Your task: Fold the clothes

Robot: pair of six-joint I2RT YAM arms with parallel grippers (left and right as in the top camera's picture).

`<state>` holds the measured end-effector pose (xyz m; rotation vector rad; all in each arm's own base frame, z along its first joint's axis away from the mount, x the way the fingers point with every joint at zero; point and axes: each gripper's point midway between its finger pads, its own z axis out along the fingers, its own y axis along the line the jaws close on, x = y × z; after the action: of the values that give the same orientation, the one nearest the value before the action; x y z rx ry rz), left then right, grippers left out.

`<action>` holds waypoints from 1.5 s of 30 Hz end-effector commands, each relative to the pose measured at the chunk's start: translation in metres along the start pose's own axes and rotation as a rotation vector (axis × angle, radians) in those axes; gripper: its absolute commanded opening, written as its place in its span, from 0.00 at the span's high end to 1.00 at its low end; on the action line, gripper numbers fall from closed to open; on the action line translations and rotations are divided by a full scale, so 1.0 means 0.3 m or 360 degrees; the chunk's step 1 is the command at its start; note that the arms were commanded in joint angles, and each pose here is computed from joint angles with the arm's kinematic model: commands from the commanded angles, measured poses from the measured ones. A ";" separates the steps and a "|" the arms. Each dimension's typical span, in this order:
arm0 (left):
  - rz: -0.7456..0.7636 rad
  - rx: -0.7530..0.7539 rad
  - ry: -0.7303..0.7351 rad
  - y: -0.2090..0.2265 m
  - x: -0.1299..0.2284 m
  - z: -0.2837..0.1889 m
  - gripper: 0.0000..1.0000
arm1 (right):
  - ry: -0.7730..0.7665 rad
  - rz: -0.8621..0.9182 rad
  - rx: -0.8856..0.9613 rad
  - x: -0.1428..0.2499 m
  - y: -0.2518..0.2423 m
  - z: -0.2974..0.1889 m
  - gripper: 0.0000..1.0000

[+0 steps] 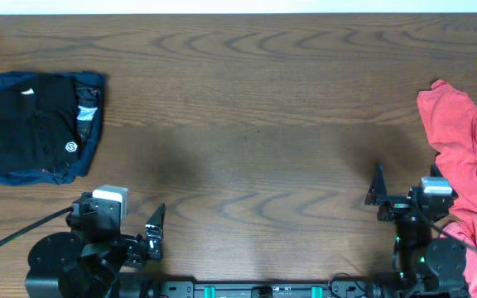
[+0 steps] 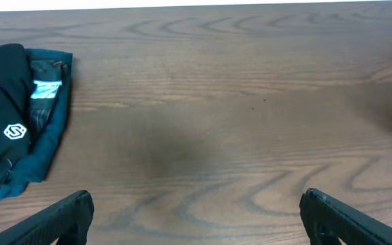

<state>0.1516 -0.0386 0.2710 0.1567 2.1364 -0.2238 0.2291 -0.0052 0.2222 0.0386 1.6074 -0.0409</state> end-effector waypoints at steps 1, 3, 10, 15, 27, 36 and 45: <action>0.0015 -0.0022 0.0000 0.008 0.001 0.001 0.02 | -0.0055 -0.0053 0.0002 0.029 -0.002 0.017 0.01; 0.0015 -0.0022 0.0000 0.008 0.001 0.001 0.02 | -0.0066 -0.0078 0.0005 0.055 -0.002 0.030 0.01; 0.0015 -0.0022 0.0000 0.008 0.001 0.001 0.02 | 0.0119 -0.0086 -0.0163 0.224 0.060 0.053 0.01; 0.0015 -0.0022 0.0000 0.008 0.001 0.001 0.02 | 0.0119 -0.0087 -0.0164 0.224 0.060 0.053 0.01; 0.0015 -0.0022 0.0000 0.008 0.001 0.001 0.02 | 0.0119 -0.0087 -0.0164 0.224 0.061 0.053 0.01; 0.0015 -0.0022 0.0000 0.008 0.001 0.001 0.02 | 0.0119 -0.0087 -0.0164 0.224 0.061 0.053 0.01; 0.0175 -0.0031 0.0000 0.023 0.045 0.063 0.02 | 0.0119 -0.0087 -0.0164 0.224 0.061 0.053 0.01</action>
<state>0.1573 -0.0384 0.2688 0.1921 2.1110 -0.1989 0.2436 0.0133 0.1550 -0.0769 1.6856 0.0111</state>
